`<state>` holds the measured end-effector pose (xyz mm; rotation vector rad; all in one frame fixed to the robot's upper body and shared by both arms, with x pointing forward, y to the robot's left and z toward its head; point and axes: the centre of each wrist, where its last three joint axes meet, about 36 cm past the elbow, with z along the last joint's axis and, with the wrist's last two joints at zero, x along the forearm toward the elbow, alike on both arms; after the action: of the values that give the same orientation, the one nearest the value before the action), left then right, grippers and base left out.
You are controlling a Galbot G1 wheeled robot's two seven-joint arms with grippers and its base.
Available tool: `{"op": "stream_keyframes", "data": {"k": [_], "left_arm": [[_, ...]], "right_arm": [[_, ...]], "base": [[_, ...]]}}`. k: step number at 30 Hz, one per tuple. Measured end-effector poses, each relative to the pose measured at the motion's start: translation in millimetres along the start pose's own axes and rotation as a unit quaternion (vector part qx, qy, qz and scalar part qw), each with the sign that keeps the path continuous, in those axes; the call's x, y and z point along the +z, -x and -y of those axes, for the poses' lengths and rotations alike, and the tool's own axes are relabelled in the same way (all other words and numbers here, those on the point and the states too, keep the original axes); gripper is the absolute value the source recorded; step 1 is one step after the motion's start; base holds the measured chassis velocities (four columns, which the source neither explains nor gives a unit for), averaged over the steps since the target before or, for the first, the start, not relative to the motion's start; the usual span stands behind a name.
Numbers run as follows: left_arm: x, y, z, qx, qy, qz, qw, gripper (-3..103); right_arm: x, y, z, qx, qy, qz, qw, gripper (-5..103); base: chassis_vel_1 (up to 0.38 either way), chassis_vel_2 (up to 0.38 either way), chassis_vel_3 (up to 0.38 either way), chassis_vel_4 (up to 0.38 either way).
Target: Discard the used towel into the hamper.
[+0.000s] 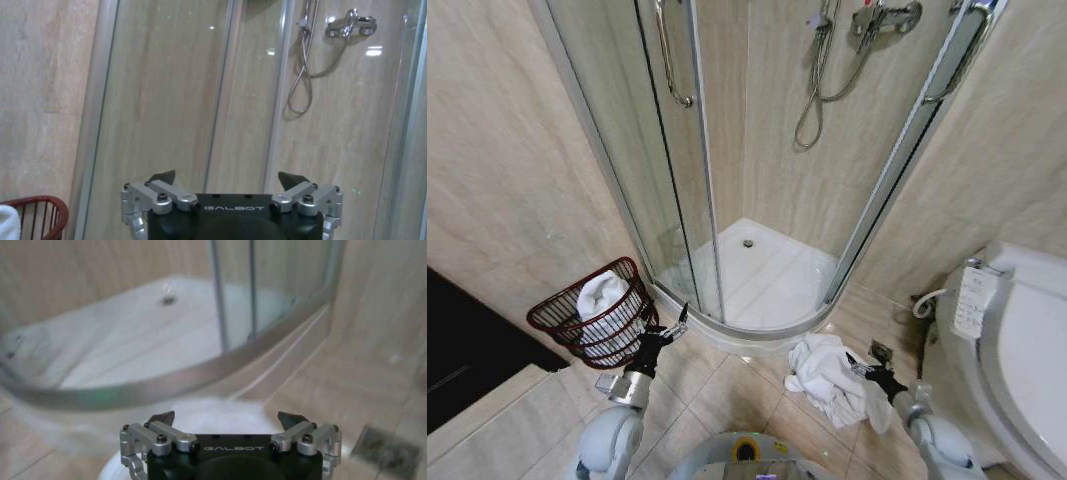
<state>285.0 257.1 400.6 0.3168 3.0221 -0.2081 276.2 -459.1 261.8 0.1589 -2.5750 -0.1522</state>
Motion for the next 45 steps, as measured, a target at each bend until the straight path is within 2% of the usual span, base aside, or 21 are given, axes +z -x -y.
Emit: {"op": "stream_keyframes", "data": {"k": [5,7,9,10,13,14,15,16,17,18,19,22,27,30,32,35,37,39,40,44,45], "left_arm": [[-1,1,0.9,-0.001,0.002,0.000,1.0000,100],[-1,1,1.2,-0.002,0.001,0.000,1.0000,100],[-1,1,1.5,-0.003,0.000,0.000,1.0000,100],[-1,1,1.5,-0.003,0.000,0.000,1.0000,100],[1,2,1.7,-0.004,-0.002,0.000,1.0000,100],[1,2,1.7,-0.004,-0.002,0.000,1.0000,100],[2,2,1.6,-0.005,-0.003,0.000,1.0000,100],[3,2,1.4,-0.007,-0.005,0.001,1.0000,100],[4,2,1.1,-0.008,-0.006,0.002,1.0000,100],[4,2,0.5,-0.009,-0.007,0.004,0.9999,100],[4,2,0.5,-0.009,-0.007,0.004,0.9999,100],[4,0,-3.0,-0.015,-0.008,0.008,0.9998,100],[4,-3,-6.1,-0.021,-0.005,0.008,0.9997,100],[3,-4,-6.0,-0.023,-0.005,0.008,0.9997,100],[4,-4,-5.6,-0.023,-0.006,0.007,0.9997,100],[6,-4,-4.6,-0.023,-0.008,0.008,0.9997,100],[6,-3,-4.4,-0.023,-0.008,0.008,0.9997,100],[7,-2,-3.7,-0.022,-0.010,0.008,0.9997,100],[7,-2,-3.7,-0.022,-0.010,0.008,0.9997,100],[10,-1,-2.9,-0.019,-0.008,0.005,0.9998,100],[10,-1,-2.9,-0.019,-0.008,0.005,0.9998,100]], "right_arm": [[0,2,3,-0.031,0.011,-0.048,0.998,100],[2,7,4,-0.038,-0.006,-0.076,0.996,100],[5,12,8,-0.040,-0.043,-0.112,0.992,100],[5,12,8,-0.040,-0.043,-0.112,0.992,100],[5,16,13,-0.035,-0.112,-0.153,0.981,100],[5,16,13,-0.035,-0.112,-0.153,0.981,100],[4,18,16,-0.034,-0.143,-0.167,0.975,100],[4,21,19,-0.033,-0.191,-0.187,0.963,100],[4,24,21,-0.033,-0.216,-0.195,0.956,100],[4,27,22,-0.031,-0.234,-0.200,0.951,100],[4,27,22,-0.031,-0.234,-0.200,0.951,100],[11,39,28,-0.027,-0.273,-0.211,0.938,100],[18,51,37,-0.027,-0.282,-0.207,0.937,100],[25,63,38,-0.024,-0.277,-0.191,0.941,101],[25,67,35,-0.023,-0.274,-0.184,0.944,97],[26,74,27,-0.023,-0.265,-0.174,0.948,83],[27,75,25,-0.023,-0.263,-0.173,0.949,83],[32,77,23,-0.022,-0.259,-0.170,0.950,73],[32,77,23,-0.022,-0.259,-0.170,0.950,73],[40,76,21,-0.020,-0.253,-0.169,0.952,50],[40,76,21,-0.020,-0.253,-0.169,0.952,50]], "base": [[0.000,0.000,0.000,0.000],[0.000,0.000,0.000,0.000],[0.000,0.000,0.000,0.000],[0.000,0.000,0.000,0.000],[0.000,0.000,0.000,0.000],[0.000,0.000,0.000,0.000],[0.000,0.000,0.000,0.000],[0.000,0.000,0.000,0.000],[0.000,0.000,0.000,0.000],[0.000,0.000,0.000,0.000],[0.000,0.000,0.000,0.000],[0.000,0.000,0.000,0.000],[0.000,0.000,0.000,0.000],[0.000,0.000,0.000,0.000],[0.000,0.000,0.000,0.000],[0.000,0.000,0.000,0.000],[0.000,0.000,0.000,0.000],[0.000,0.000,0.000,0.000],[0.000,0.000,0.000,0.000],[0.000,0.000,0.000,0.000],[0.000,0.000,0.000,0.000]]}}
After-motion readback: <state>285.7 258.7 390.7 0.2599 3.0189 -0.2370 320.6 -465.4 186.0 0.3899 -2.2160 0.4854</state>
